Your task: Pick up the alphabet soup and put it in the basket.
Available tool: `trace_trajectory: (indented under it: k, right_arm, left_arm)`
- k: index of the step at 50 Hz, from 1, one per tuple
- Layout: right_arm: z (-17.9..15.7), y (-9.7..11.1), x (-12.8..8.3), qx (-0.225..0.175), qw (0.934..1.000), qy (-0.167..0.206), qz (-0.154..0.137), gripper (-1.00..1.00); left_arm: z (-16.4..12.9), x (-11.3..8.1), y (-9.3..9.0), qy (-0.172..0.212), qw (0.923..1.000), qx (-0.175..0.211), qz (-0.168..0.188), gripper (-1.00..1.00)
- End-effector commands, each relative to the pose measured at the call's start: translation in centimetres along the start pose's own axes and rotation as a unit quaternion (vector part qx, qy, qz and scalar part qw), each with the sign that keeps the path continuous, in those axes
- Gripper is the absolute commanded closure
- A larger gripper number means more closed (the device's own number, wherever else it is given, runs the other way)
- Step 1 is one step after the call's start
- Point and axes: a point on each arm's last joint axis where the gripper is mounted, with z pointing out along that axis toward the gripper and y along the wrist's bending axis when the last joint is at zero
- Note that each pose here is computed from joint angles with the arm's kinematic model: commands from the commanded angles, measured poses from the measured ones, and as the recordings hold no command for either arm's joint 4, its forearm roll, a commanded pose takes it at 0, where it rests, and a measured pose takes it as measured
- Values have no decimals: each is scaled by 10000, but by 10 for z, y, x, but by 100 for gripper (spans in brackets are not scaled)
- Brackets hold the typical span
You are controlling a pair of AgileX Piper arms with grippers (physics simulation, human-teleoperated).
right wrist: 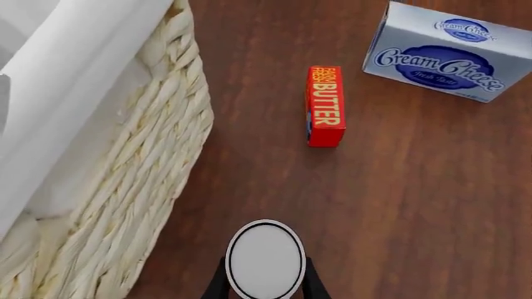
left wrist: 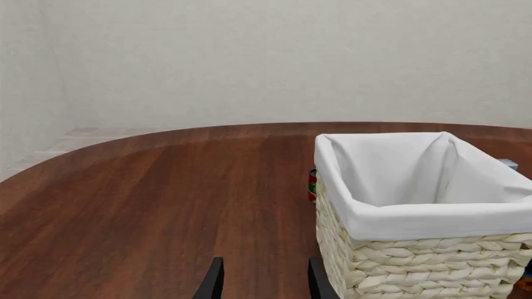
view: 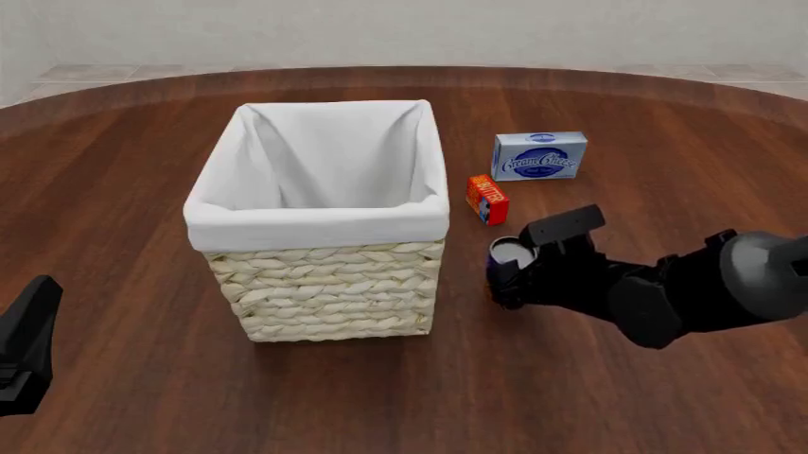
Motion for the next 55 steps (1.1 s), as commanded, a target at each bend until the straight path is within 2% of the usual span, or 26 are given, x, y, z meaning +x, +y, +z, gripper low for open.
trace_trajectory:
  k: [1, 35, 38, 47, 55]
  right_arm:
    - [-1, -6, 5, 97, 9999, 51, 44, 100]
    - [-75, 1, -56, 32, 9959, -856, -302, 100]
    - [-88, 4, -70, -2, 9941, -1012, -398, 100]
    - [-117, 12, -94, -99, 9897, -1297, -603, 100]
    - [-143, 15, -120, -132, 9853, -1560, -685, 100]
  left_arm:
    - [0, 0, 0, 0, 10000, 0, 0, -100]
    - [0, 0, 0, 0, 10000, 0, 0, -100]
    - [0, 0, 0, 0, 10000, 0, 0, -100]
    - [0, 0, 0, 0, 10000, 0, 0, -100]
    - [0, 0, 0, 0, 10000, 0, 0, -100]
